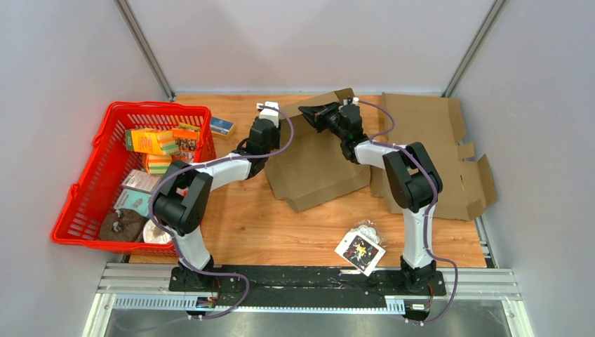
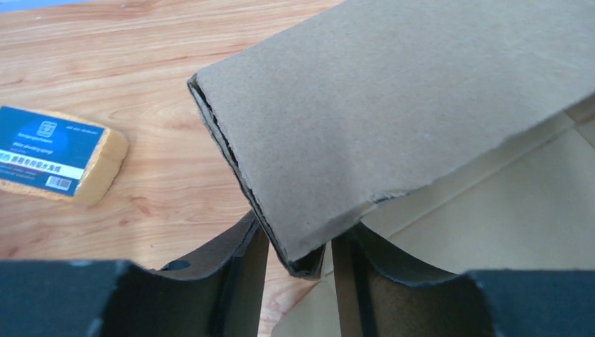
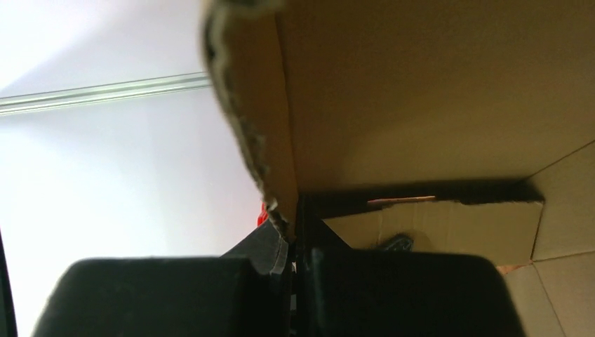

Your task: Fold the paper box

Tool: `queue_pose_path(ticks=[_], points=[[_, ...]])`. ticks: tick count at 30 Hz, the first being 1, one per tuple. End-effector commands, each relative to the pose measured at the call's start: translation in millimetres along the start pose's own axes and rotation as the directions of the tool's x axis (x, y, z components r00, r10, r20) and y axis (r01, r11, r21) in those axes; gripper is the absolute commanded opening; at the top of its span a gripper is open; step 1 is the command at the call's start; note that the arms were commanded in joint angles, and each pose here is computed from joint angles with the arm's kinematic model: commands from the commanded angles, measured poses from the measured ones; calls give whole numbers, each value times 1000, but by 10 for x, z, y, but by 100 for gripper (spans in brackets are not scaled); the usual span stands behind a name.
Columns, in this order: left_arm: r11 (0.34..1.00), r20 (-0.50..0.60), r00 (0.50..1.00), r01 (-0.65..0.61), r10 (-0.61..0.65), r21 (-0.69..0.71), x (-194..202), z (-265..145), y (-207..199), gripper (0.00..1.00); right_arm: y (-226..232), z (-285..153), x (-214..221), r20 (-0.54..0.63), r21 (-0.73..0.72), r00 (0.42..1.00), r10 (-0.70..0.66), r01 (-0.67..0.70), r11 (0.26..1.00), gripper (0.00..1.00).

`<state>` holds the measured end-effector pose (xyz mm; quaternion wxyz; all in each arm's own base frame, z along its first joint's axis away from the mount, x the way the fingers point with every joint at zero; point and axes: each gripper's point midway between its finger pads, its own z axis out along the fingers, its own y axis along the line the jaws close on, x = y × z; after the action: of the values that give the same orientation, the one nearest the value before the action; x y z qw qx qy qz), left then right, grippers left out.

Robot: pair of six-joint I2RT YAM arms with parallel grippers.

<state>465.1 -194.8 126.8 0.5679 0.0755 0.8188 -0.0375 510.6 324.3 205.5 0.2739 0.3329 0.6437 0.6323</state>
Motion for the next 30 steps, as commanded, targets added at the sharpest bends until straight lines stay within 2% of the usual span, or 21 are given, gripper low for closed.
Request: queue_pose_path(ticks=[1, 2, 4, 6, 7, 9, 10, 12, 13, 14, 17, 18, 19, 21, 22, 23, 24, 26, 28, 29, 30], points=[[989, 118, 993, 39, -22, -140, -318, 62, 31, 41, -178, 23, 193, -56, 35, 996, 68, -66, 997, 0], [975, 113, 993, 45, -21, -217, -332, 49, 140, 36, -206, 15, 193, -55, 43, 996, 76, -74, 996, 0], [959, 81, 996, 68, -47, -276, -280, 58, 183, 34, -200, 15, 195, -55, 46, 993, 101, -99, 994, 0], [918, 35, 997, 72, -63, -390, -210, 52, 291, 44, -207, 9, 212, -65, 47, 991, 118, -115, 992, 0], [908, 52, 996, 93, -78, -409, -363, 74, 290, 49, -186, 10, 227, -70, 41, 990, 119, -116, 992, 0], [878, -15, 997, 57, -73, -475, -212, 93, 364, 51, -182, 1, 268, -82, 43, 987, 135, -132, 990, 0], [872, -14, 997, 62, -79, -486, -335, 112, 344, 50, -132, -13, 274, -84, 30, 987, 139, -137, 990, 0], [821, -136, 989, -35, -52, -570, -126, 93, 474, 19, -146, -40, 308, -89, 37, 983, 161, -158, 987, 0], [817, -130, 990, -32, -53, -576, -291, 126, 450, 6, -118, -53, 310, -89, 28, 983, 162, -161, 987, 0], [799, -171, 985, -79, -31, -596, -224, 91, 501, 0, -81, -63, 328, -91, 22, 983, 162, -161, 987, 0], [840, -138, 990, -56, -23, -539, -123, 139, 452, 0, -133, -81, 314, -75, 44, 987, 143, -140, 989, 1], [861, -95, 995, -39, -11, -507, -274, 62, 452, 0, -124, -87, 302, -75, 41, 990, 117, -114, 993, 4], [880, -69, 998, -26, -7, -475, -280, 53, 423, 0, -126, -84, 301, -78, 44, 992, 94, -91, 995, 8], [905, -6, 1000, -19, 18, -425, -322, -5, 406, 0, -51, -119, 251, -71, 29, 997, 41, -39, 999, 27], [904, -17, 999, -42, 39, -425, -214, -42, 447, 0, -86, -142, 242, -69, 38, 996, -54, 57, 998, 34], [911, 24, 998, -38, 53, -410, -308, -41, 432, 0, -83, -168, 192, -59, 53, 992, -110, 113, 992, 49], [919, 44, 997, -39, 61, -393, -350, -60, 425, 0, 98, -225, 175, -40, 45, 978, -203, 205, 978, 58], [943, 38, 995, -70, 87, -325, -314, -42, 354, 0, 0, -359, 93, -79, 137, 899, -430, 437, 889, 76], [953, 38, 994, -87, 102, -292, -272, -59, 319, 0, 133, -639, 129, -130, 157, 812, -569, 584, 797, 84], [957, 44, 995, -73, 89, -279, -264, -50, 306, 0, 102, -763, 82, -180, 175, 694, -697, 720, 672, 92], [958, 34, 996, -67, 80, -277, -223, -49, 314, 0, 63, -880, 59, -217, 197, 637, -740, 771, 606, 95]])
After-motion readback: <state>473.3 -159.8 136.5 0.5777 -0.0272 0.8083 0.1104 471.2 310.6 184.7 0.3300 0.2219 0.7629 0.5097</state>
